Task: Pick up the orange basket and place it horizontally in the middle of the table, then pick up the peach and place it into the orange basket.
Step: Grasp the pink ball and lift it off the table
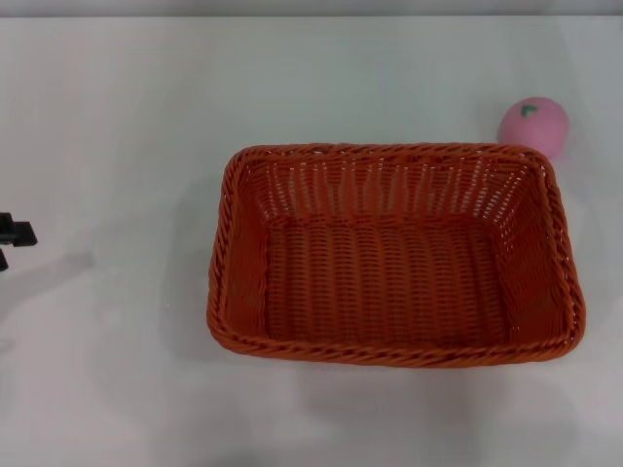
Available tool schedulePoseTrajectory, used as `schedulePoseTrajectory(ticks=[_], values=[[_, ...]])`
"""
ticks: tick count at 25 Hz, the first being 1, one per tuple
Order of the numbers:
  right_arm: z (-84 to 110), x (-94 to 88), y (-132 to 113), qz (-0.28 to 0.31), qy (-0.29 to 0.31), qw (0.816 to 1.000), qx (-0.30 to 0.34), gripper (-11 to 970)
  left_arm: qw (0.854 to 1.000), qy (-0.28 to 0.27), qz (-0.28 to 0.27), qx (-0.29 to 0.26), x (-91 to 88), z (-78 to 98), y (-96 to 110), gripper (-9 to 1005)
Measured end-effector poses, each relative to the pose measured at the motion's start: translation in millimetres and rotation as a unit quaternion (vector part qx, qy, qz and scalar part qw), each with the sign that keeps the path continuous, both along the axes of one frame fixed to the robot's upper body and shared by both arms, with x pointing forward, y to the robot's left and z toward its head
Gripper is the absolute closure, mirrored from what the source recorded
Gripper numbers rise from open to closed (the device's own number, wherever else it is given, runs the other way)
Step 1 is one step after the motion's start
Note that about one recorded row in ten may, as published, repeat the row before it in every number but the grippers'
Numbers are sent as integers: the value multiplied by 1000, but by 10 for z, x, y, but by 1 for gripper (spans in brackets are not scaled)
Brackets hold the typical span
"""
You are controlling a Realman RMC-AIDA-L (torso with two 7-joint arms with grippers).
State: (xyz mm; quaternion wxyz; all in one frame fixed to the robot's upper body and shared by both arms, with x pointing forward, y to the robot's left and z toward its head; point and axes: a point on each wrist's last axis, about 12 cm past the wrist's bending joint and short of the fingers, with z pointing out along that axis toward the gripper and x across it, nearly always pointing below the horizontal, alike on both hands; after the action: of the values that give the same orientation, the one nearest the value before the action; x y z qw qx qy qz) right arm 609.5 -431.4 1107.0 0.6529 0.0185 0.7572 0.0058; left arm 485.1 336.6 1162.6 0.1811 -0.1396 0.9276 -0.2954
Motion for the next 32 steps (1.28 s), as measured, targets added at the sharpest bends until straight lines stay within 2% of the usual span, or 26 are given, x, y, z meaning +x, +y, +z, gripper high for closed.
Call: schedulePoseTrajectory(ticks=[10,13,17,22,24,28,32], values=[[266,43,-24,61,67,996,-6,102,999,-25,-7,19,76,91,28,517],[361,43,21,97,93,991,-8,104,999,-36,-13,23,108,125,30,517],[491,36,61,145,156,977,-1,109,999,-44,-15,25,134,147,51,517],[614,-13,183,178,208,961,-28,116,997,-60,-20,32,152,204,85,517],[681,-78,314,194,244,949,-50,118,997,-61,-21,36,154,212,98,517],[719,-124,453,211,269,938,-63,118,997,-62,-20,47,141,222,150,517],[711,-150,661,254,290,921,-52,117,996,-70,-25,50,130,227,170,517]])
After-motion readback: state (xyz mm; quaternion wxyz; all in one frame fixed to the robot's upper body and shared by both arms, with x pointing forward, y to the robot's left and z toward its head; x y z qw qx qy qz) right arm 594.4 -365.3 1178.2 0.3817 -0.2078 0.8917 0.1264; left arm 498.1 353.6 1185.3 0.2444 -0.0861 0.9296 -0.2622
